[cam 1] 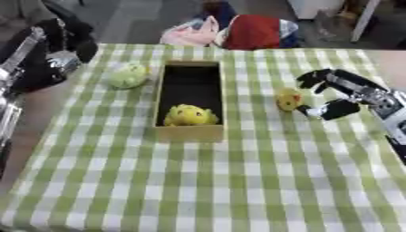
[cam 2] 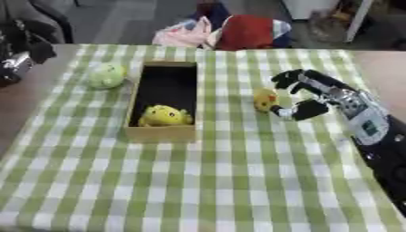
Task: Pick up objects on the table and place them in the box.
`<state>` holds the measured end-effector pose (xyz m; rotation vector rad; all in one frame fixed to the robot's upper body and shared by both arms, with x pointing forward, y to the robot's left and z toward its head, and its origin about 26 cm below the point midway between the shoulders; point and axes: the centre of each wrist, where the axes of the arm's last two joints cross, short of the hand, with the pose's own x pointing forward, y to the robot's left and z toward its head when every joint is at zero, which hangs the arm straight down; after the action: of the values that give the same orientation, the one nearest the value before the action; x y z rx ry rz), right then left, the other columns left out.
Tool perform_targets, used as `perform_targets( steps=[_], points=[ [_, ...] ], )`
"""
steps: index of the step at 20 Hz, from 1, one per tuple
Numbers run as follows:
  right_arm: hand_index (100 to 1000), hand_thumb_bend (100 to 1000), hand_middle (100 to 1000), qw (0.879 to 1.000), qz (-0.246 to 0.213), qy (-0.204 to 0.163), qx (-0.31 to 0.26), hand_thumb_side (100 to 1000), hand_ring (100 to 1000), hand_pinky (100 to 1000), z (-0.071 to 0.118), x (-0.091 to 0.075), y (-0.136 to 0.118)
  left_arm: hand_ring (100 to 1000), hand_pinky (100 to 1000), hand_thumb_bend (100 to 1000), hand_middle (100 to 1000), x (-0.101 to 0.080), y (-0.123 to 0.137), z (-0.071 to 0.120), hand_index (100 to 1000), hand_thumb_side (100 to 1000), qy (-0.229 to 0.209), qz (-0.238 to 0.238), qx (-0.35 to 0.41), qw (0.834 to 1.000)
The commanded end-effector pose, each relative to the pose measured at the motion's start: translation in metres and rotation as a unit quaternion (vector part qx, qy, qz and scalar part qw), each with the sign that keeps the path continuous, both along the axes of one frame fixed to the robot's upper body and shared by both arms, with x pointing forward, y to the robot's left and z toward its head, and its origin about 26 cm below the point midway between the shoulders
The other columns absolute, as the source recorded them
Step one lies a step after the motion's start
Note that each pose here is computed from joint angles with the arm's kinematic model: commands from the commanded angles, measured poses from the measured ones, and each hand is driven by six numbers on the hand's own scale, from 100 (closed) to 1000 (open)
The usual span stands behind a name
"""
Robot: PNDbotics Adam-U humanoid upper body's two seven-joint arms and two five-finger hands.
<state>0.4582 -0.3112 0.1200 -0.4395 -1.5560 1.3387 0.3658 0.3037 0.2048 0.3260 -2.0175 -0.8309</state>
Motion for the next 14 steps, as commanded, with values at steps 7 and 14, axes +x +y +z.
perform_targets(
  steps=[7,14],
  points=[
    [858,350,709,0.999,-0.029,-0.036,-0.011,238,807,725,0.005,0.009,-0.001,579,641,470,609,-0.002,0.001,0.01,770,673,-0.016,0.0,0.001,1.0],
    [796,352,696,0.998,-0.031,-0.041,-0.02,232,796,719,-0.001,0.011,0.006,580,641,459,610,-0.002,-0.001,0.009,771,678,-0.014,-0.003,-0.001,1.0]
  ],
)
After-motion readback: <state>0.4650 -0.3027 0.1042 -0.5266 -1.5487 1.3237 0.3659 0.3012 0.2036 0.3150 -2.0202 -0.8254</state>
